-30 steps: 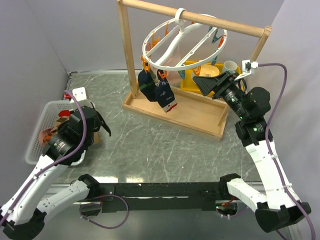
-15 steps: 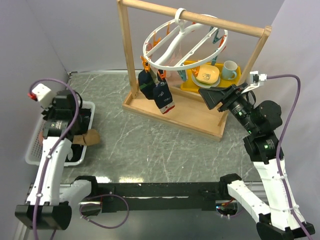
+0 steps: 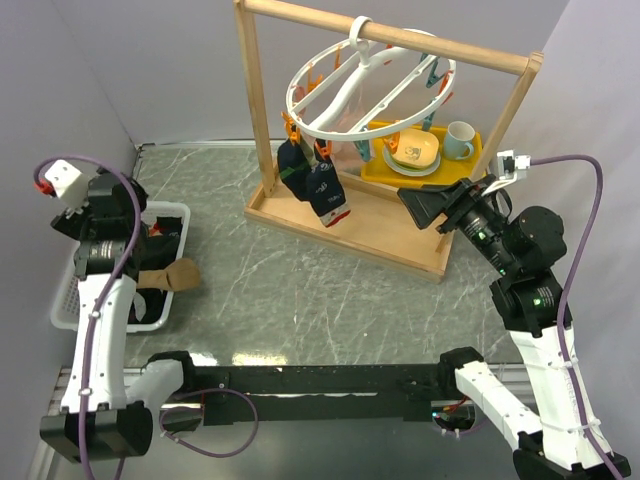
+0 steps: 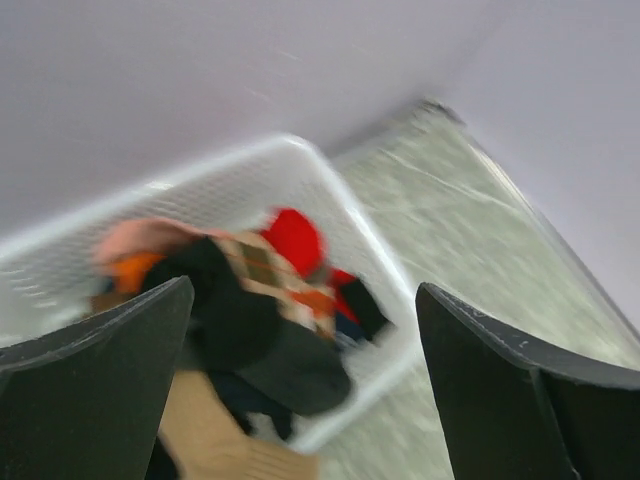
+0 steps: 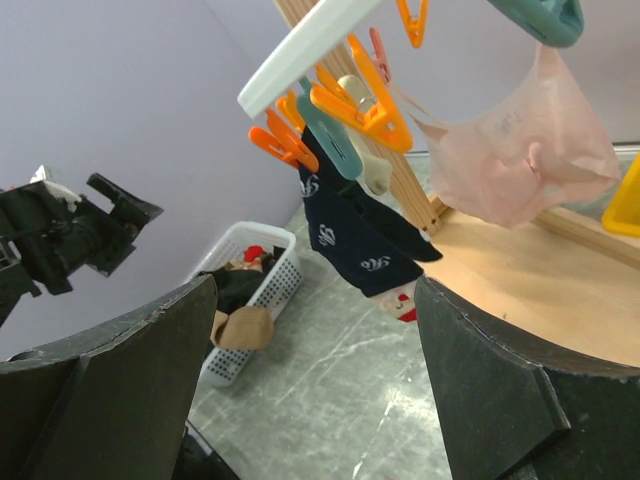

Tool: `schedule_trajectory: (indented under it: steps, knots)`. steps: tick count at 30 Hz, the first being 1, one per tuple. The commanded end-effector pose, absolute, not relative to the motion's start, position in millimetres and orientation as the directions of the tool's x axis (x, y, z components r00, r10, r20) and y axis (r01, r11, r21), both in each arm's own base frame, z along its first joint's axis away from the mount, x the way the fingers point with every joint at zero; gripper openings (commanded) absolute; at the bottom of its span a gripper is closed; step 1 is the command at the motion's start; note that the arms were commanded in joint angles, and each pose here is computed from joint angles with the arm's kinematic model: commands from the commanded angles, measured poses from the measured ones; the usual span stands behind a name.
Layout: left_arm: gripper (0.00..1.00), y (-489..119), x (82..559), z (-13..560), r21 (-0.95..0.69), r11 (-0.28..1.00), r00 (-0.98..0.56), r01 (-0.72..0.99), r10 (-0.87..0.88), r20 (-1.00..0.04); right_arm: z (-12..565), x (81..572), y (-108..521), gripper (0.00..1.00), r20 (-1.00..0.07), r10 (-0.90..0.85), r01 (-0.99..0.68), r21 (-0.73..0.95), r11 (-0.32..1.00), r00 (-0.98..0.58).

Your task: Remove the socks clipped to the hanger

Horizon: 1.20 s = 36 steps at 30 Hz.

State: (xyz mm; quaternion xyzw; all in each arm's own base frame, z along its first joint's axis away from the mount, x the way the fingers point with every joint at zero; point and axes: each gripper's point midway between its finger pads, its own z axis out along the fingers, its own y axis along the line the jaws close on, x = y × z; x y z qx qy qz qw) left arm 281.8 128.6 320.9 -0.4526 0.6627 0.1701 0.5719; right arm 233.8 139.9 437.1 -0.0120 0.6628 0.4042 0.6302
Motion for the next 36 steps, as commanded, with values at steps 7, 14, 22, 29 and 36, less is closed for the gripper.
schedule_trajectory:
  steps: [7, 14, 22, 29, 36]
  knots:
    - [0.99, -57.6, 304.4, 351.4, -0.649, 0.737, -0.162, 0.189, -0.628, -0.761, 446.6, 224.2, 129.4, 0.89, -0.882, 0.440, -0.507, 0.459, 0.729, -0.168]
    - [0.99, -148.3, 286.0, 367.8, -0.596, 0.672, -0.251, 0.439, -0.545, -0.800, 444.1, 216.2, 130.9, 0.89, -0.883, 0.433, -0.518, 0.461, 0.721, -0.184]
    - [0.89, -218.9, 278.9, 388.8, -0.506, 0.596, -0.230, 0.624, -0.478, -0.848, 448.7, 207.3, 127.6, 0.89, -0.884, 0.431, -0.514, 0.458, 0.726, -0.180]
    - [0.94, -245.3, 293.4, 386.6, -0.425, 0.617, -0.236, 0.663, -0.366, -0.900, 442.1, 192.5, 119.3, 0.89, -0.891, 0.423, -0.495, 0.445, 0.746, -0.164]
    - [0.99, -250.4, 292.3, 377.2, -0.406, 0.610, -0.237, 0.680, -0.341, -0.910, 429.4, 191.0, 113.0, 0.89, -0.905, 0.395, -0.469, 0.420, 0.777, -0.158]
